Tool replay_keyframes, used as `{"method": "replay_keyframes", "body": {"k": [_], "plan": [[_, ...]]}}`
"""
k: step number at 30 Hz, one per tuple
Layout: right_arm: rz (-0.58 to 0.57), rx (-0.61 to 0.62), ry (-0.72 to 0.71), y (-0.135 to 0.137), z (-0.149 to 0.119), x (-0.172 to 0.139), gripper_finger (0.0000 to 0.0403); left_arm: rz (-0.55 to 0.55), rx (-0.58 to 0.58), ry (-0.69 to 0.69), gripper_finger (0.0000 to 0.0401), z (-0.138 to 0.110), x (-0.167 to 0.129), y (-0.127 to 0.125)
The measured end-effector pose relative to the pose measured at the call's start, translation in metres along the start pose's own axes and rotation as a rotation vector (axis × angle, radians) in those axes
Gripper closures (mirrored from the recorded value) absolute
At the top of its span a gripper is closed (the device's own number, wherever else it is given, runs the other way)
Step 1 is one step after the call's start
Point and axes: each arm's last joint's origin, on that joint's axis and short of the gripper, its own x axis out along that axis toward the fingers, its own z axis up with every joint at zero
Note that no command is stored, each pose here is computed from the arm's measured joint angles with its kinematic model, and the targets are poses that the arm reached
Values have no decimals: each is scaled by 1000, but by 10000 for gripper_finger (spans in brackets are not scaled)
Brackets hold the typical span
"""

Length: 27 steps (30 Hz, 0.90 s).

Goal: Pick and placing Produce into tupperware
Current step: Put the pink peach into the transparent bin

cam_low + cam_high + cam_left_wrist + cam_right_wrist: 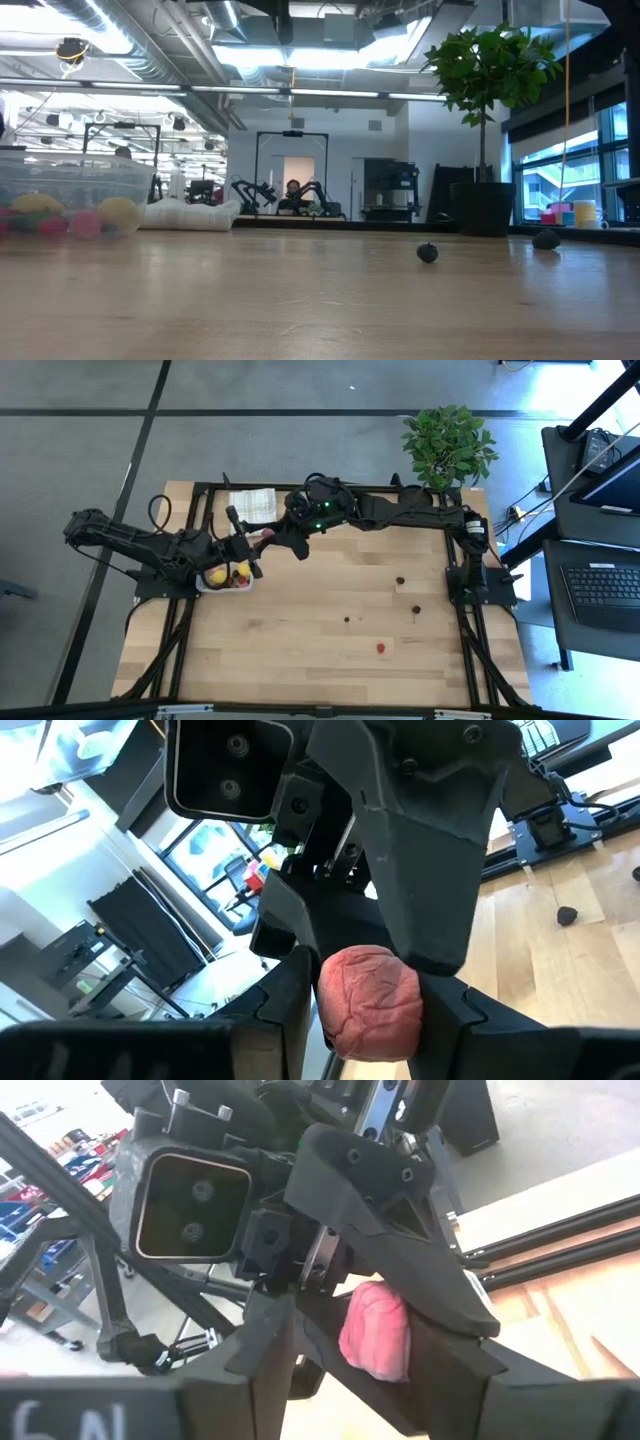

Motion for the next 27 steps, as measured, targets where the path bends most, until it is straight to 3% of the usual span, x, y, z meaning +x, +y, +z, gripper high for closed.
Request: {"method": "replay_keyframes", "body": {"k": [5,9,18,27], "plan": [[-13,-75,53,-4,-4,-1,228,-14,8,-5,300,1,-2,-3],[-92,-27,198,-21,-22,0,228,64,-25,-2,306,8,-7,4],[-298,35,436,-36,-44,-15,228,53,3,25,336,7,-12,-2],[-371,39,513,-37,-50,-23,228,97,17,82,333,6,-18,-7]]}}
